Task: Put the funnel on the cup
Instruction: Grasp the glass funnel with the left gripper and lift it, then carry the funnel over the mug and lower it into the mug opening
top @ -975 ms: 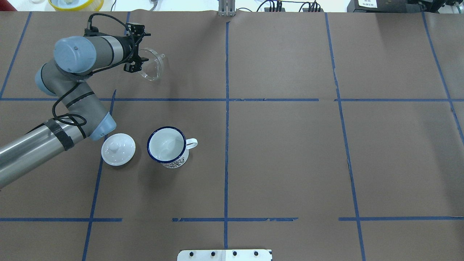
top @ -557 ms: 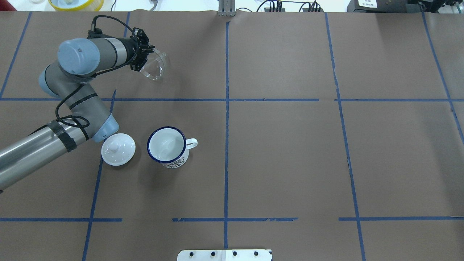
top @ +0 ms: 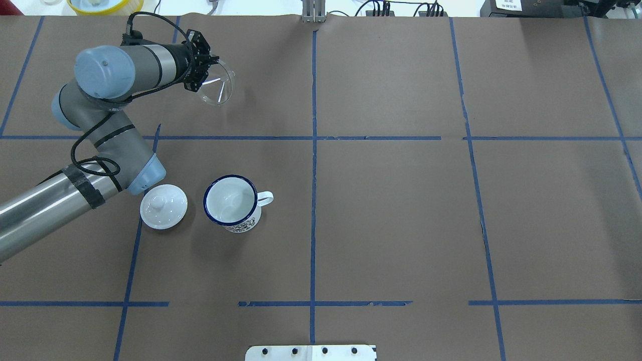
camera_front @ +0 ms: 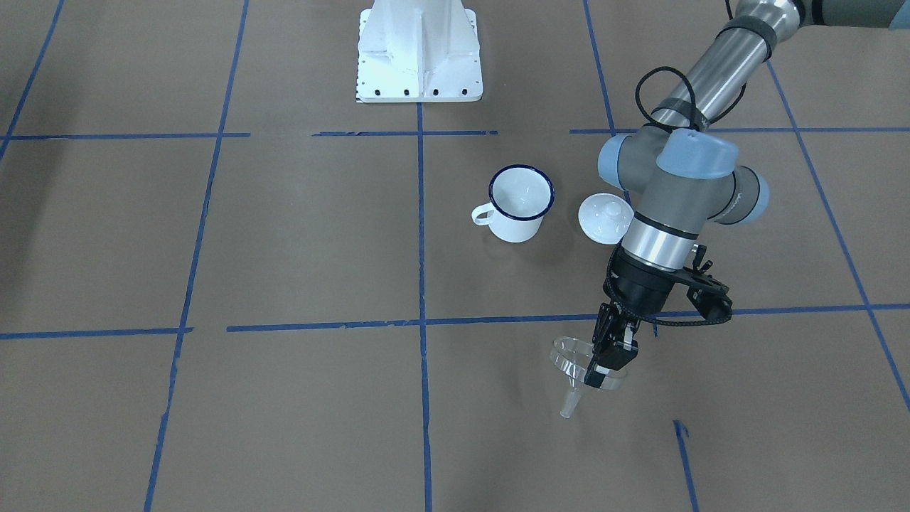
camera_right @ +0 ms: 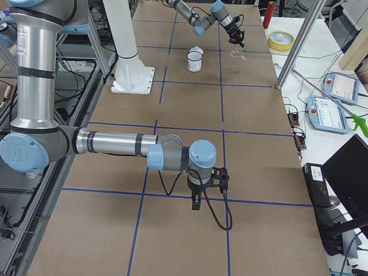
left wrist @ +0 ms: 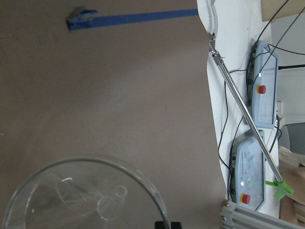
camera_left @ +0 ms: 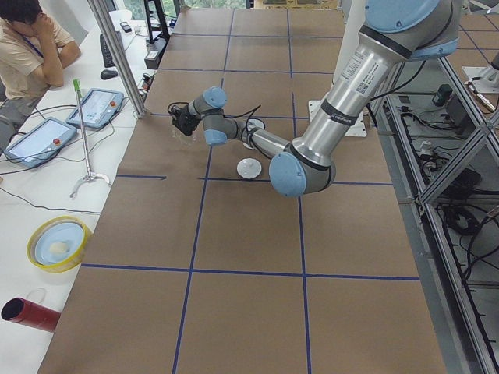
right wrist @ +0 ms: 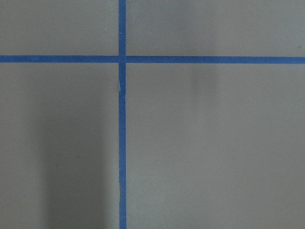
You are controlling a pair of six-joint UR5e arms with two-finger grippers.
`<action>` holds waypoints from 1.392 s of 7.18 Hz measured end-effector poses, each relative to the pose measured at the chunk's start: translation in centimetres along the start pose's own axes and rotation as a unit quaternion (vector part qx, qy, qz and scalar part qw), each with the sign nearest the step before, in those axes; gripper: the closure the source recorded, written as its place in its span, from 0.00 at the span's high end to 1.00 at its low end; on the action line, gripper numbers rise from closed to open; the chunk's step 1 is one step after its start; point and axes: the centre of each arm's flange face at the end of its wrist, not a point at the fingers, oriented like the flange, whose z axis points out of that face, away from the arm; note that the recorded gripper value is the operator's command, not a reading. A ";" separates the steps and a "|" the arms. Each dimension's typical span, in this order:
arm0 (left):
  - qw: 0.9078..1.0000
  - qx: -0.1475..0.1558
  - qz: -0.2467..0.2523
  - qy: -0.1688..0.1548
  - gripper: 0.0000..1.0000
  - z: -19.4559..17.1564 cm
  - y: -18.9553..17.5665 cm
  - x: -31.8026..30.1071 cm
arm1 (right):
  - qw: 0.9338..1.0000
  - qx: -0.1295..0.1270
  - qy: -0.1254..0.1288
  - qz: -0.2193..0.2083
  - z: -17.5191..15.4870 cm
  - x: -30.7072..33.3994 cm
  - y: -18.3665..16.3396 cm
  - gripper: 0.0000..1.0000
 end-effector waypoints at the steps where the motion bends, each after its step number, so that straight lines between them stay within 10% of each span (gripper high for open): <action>1: 0.999 -0.003 0.019 -0.027 0.00 -2.6 2.0 1.6 | 1.000 0.000 0.000 0.000 0.0 0.0 0.0 1.00; 6: 0.963 0.011 0.098 -0.250 0.00 -16.0 11.3 4.9 | 1.000 0.000 0.000 0.000 0.0 0.0 0.0 1.00; 10: 0.915 0.023 0.110 -0.388 0.00 -12.9 16.9 0.4 | 1.000 0.000 0.000 0.000 0.0 0.0 0.0 1.00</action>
